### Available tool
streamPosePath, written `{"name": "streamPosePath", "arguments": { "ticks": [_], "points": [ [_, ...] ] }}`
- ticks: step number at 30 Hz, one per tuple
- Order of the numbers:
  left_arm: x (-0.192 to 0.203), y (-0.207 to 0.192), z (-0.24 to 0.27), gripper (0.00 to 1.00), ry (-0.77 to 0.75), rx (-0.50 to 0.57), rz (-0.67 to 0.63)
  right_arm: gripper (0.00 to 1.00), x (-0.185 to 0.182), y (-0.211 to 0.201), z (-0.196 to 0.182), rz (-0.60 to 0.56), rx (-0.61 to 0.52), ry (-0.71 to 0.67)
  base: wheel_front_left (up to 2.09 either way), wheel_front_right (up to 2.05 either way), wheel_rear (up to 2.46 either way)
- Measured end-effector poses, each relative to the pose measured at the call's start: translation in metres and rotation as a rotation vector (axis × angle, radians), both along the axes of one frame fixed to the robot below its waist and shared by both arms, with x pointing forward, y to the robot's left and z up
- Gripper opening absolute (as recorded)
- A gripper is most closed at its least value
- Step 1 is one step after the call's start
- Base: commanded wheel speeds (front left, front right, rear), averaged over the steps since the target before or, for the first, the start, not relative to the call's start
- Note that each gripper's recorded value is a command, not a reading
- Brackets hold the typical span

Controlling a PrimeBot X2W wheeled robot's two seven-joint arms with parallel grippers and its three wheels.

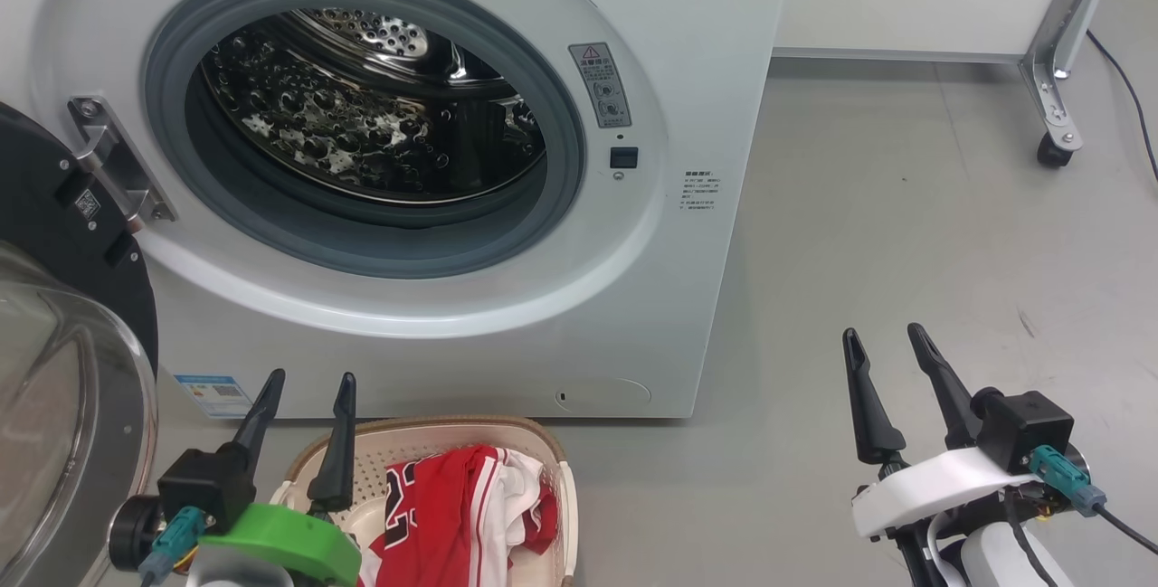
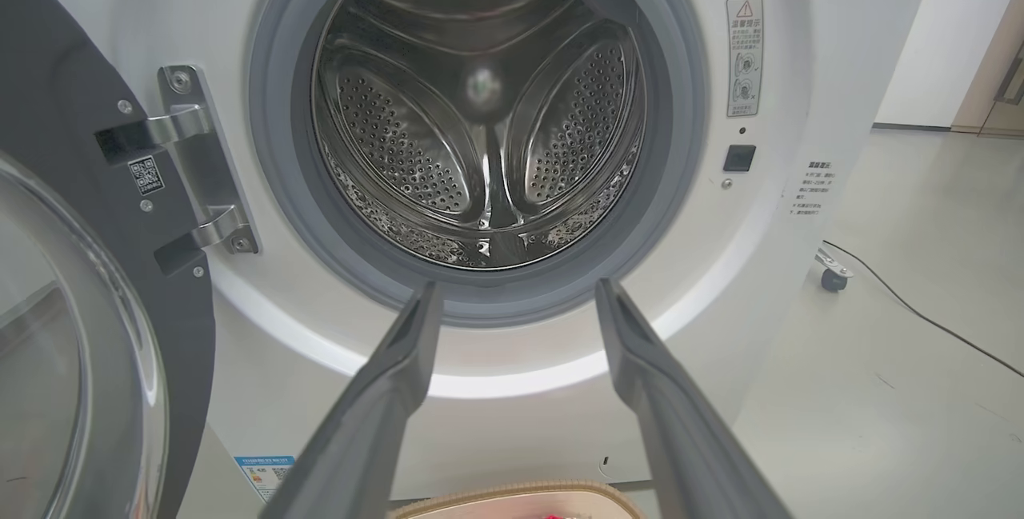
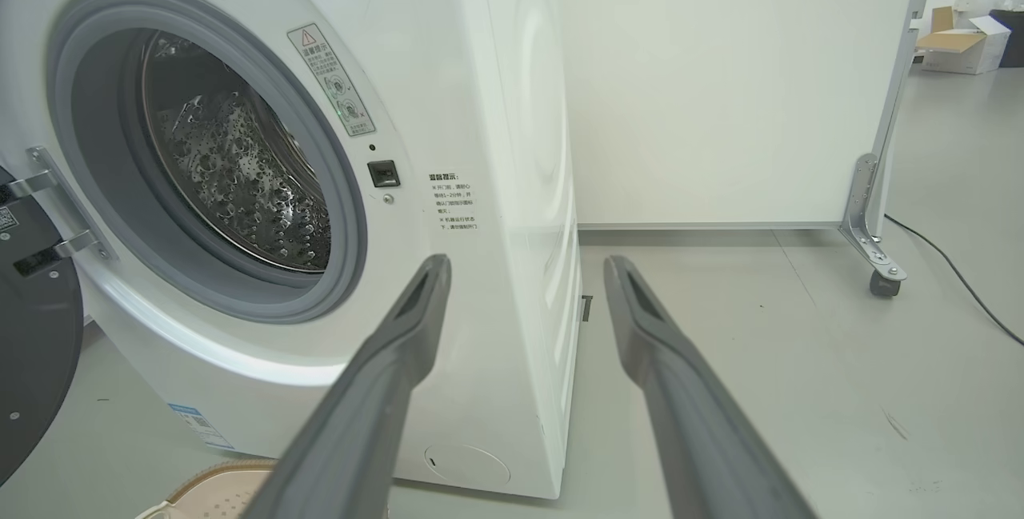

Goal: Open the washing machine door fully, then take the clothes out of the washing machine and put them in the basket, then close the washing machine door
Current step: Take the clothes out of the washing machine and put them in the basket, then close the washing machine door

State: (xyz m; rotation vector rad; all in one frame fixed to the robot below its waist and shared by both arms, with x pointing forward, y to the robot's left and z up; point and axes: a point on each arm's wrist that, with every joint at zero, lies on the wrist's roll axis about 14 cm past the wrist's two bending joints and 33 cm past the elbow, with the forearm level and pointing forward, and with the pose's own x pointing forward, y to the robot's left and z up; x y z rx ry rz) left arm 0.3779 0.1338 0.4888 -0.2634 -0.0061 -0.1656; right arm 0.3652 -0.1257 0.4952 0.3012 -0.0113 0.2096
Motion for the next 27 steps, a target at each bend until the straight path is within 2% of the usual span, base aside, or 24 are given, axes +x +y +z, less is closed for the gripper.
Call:
{"name": "streamPosePath", "arguments": {
  "ticks": [27],
  "points": [
    [-0.0037,-0.008,0.0018,1.0,-0.008,-0.006,-0.022,1.0,-0.0048,-0.0005,-0.0042,-0.002,0.001,0.013,0.0,0.0,0.0]
  ]
}}
